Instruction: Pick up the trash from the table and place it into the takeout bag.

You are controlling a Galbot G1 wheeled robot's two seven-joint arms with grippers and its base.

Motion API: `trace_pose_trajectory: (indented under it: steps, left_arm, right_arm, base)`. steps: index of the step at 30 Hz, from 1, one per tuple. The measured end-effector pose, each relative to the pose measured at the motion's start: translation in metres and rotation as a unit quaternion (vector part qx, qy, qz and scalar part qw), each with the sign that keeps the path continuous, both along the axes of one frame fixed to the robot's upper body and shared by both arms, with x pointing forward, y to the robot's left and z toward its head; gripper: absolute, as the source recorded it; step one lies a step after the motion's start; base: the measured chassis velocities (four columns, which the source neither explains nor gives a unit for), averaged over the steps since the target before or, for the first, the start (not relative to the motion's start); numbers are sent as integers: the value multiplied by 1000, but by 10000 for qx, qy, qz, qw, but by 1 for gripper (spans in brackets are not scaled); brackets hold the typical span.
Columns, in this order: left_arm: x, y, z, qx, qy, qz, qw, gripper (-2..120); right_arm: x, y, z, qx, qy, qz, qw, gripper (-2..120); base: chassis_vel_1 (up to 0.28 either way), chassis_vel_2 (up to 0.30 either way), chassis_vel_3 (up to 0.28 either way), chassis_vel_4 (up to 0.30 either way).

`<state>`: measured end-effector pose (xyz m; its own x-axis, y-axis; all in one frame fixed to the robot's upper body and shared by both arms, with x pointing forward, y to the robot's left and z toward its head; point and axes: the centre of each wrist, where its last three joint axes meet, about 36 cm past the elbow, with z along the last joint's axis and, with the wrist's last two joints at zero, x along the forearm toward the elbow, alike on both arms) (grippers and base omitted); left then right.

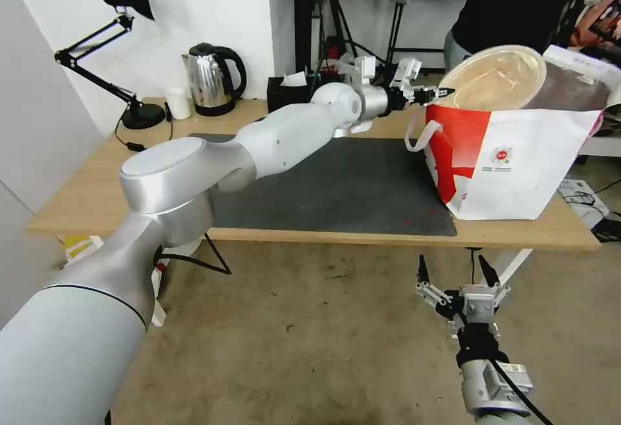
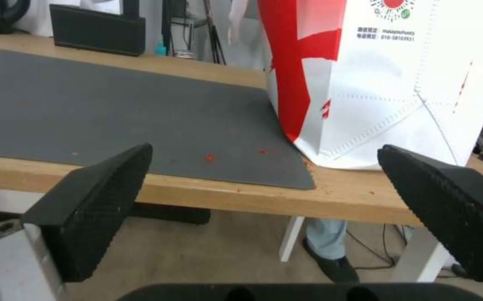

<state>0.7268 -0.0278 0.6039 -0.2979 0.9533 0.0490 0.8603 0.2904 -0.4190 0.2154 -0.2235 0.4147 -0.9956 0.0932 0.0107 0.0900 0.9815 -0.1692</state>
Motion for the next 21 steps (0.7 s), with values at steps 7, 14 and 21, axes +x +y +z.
trace_pose_trajectory:
  steps: [7, 14, 21]
  left_arm:
    - [1, 1, 2, 59, -73, -222, 9997, 15]
    - [3, 3, 5, 29, -63, -193, 9998, 40]
    - [3, 3, 5, 51, -61, -206, 9998, 66]
  right_arm:
    - [0, 0, 0, 0, 0, 0, 10000, 100]
    - [0, 0, 0, 0, 0, 0, 10000, 100]
    - [0, 0, 0, 0, 0, 0, 10000, 100]
  base:
    - [0, 0, 0, 0]
    - [0, 0, 0, 0]
    - [0, 0, 0, 0]
